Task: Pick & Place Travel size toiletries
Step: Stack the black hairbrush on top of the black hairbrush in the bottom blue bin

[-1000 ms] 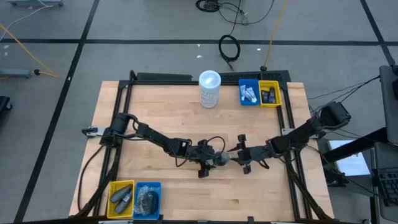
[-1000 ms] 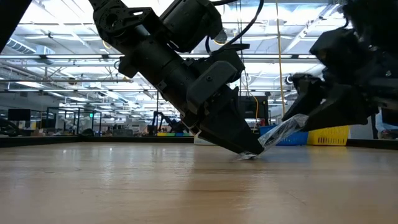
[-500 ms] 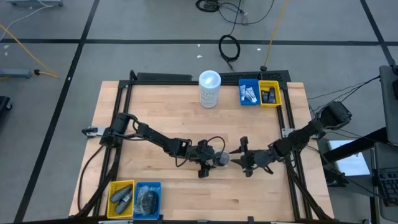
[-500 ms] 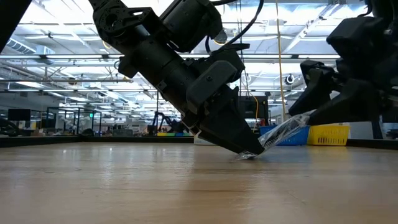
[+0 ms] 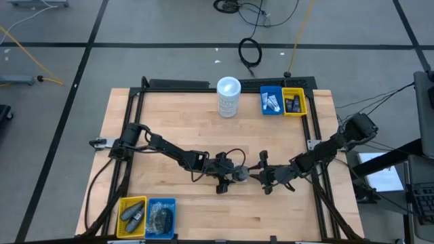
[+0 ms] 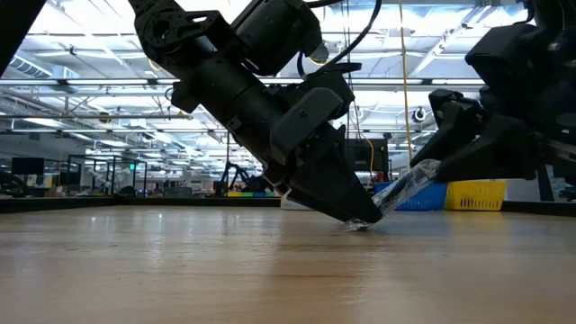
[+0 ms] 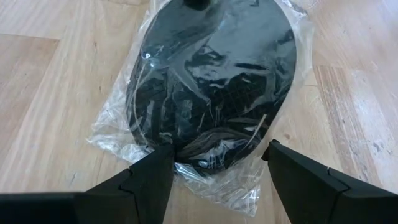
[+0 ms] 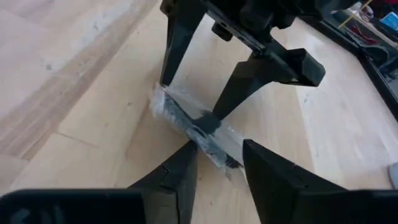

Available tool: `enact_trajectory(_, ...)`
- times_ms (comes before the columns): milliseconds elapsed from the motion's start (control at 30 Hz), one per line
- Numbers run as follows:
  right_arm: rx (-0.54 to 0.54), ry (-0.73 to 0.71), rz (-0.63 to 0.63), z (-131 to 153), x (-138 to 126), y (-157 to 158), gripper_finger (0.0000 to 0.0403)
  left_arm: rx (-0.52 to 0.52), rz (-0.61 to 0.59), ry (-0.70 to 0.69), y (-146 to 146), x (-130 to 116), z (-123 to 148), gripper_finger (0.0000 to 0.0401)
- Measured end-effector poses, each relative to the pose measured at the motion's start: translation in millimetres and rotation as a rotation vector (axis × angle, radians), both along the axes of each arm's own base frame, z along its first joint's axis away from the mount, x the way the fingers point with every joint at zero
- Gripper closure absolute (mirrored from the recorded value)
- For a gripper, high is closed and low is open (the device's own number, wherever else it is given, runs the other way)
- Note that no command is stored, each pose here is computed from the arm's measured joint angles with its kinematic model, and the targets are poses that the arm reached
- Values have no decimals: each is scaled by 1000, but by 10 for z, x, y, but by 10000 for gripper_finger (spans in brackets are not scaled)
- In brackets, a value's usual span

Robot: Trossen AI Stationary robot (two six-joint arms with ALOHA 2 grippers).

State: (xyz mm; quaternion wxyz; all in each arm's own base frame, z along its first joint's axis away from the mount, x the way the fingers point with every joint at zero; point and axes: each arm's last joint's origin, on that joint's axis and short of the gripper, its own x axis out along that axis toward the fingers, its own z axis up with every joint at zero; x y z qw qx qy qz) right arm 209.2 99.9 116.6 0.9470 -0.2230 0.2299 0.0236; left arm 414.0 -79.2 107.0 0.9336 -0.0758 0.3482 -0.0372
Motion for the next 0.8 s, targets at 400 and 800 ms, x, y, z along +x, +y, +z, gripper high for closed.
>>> enact_trajectory(400,18,79,-66,2,50,0,395,15,-6,-5,3,0,12,146)
enact_trajectory(800,6,-16,-107,264,-1,-43,402,224,108,-7,114,-238,711,146)
